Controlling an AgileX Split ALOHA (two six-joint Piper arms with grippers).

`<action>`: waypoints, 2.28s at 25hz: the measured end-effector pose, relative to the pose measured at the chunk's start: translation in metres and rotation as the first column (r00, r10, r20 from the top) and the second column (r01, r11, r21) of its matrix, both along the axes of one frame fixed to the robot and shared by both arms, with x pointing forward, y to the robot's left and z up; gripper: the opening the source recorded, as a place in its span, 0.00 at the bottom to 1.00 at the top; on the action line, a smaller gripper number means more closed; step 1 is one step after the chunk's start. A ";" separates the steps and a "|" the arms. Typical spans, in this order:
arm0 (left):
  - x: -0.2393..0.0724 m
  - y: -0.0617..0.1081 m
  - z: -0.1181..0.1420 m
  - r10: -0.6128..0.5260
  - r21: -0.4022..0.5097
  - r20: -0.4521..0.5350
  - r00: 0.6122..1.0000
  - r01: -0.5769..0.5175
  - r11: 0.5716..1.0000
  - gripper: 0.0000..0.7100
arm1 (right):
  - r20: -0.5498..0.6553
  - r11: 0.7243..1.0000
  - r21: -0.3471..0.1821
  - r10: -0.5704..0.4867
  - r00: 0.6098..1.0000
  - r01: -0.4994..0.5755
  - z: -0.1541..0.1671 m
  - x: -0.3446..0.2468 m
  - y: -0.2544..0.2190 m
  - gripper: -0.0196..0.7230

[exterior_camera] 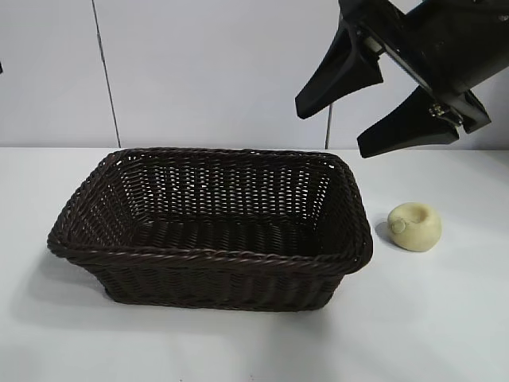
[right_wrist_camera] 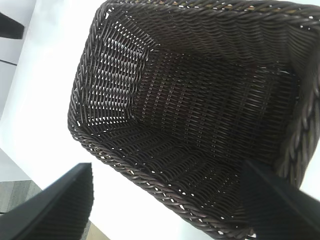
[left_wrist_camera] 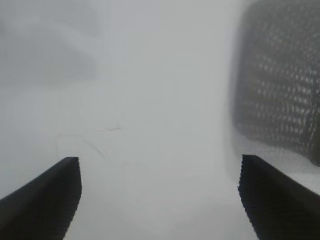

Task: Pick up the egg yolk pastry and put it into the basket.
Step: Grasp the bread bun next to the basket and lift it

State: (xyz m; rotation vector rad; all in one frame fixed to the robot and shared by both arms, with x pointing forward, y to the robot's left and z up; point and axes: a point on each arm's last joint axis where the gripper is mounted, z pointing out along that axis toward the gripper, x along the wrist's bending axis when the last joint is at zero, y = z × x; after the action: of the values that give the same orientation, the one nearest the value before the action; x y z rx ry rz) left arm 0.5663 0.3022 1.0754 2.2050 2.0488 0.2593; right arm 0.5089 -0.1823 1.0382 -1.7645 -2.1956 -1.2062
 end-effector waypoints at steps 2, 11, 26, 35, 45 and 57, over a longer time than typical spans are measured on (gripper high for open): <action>-0.023 0.000 0.007 0.001 0.000 0.010 1.000 -0.001 1.000 0.86 | 0.000 1.000 0.000 0.000 1.000 0.000 0.000 0.000 0.000 0.81; -0.134 0.001 0.009 0.003 -0.001 0.049 0.999 -0.003 1.000 0.85 | 0.000 1.000 0.000 0.000 1.000 0.000 0.000 0.000 0.000 0.81; -0.266 -0.002 -0.028 0.042 -0.062 0.369 0.928 -0.021 0.998 0.85 | -0.002 1.000 0.001 -0.002 1.000 0.002 0.000 0.000 0.000 0.81; -0.285 -0.002 -0.040 0.044 -0.067 0.451 0.891 -0.015 0.998 0.85 | -0.001 1.000 -0.001 -0.001 1.000 0.001 0.000 0.000 0.000 0.81; -0.302 -0.002 -0.036 0.044 -0.069 0.561 0.827 -0.006 0.998 0.85 | -0.003 1.000 0.000 -0.003 1.000 0.003 0.000 0.000 0.000 0.81; -0.335 -0.002 -0.034 0.045 -0.070 0.728 0.684 0.009 0.997 0.85 | -0.069 0.998 -0.029 -0.058 0.996 0.057 0.000 0.008 -0.001 0.81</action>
State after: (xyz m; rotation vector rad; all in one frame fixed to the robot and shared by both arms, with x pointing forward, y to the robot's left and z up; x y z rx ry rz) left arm 0.2316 0.3004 1.0414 1.6214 1.5732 0.8957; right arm 0.5167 -0.1835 1.0381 -1.8627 -2.1463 -1.1131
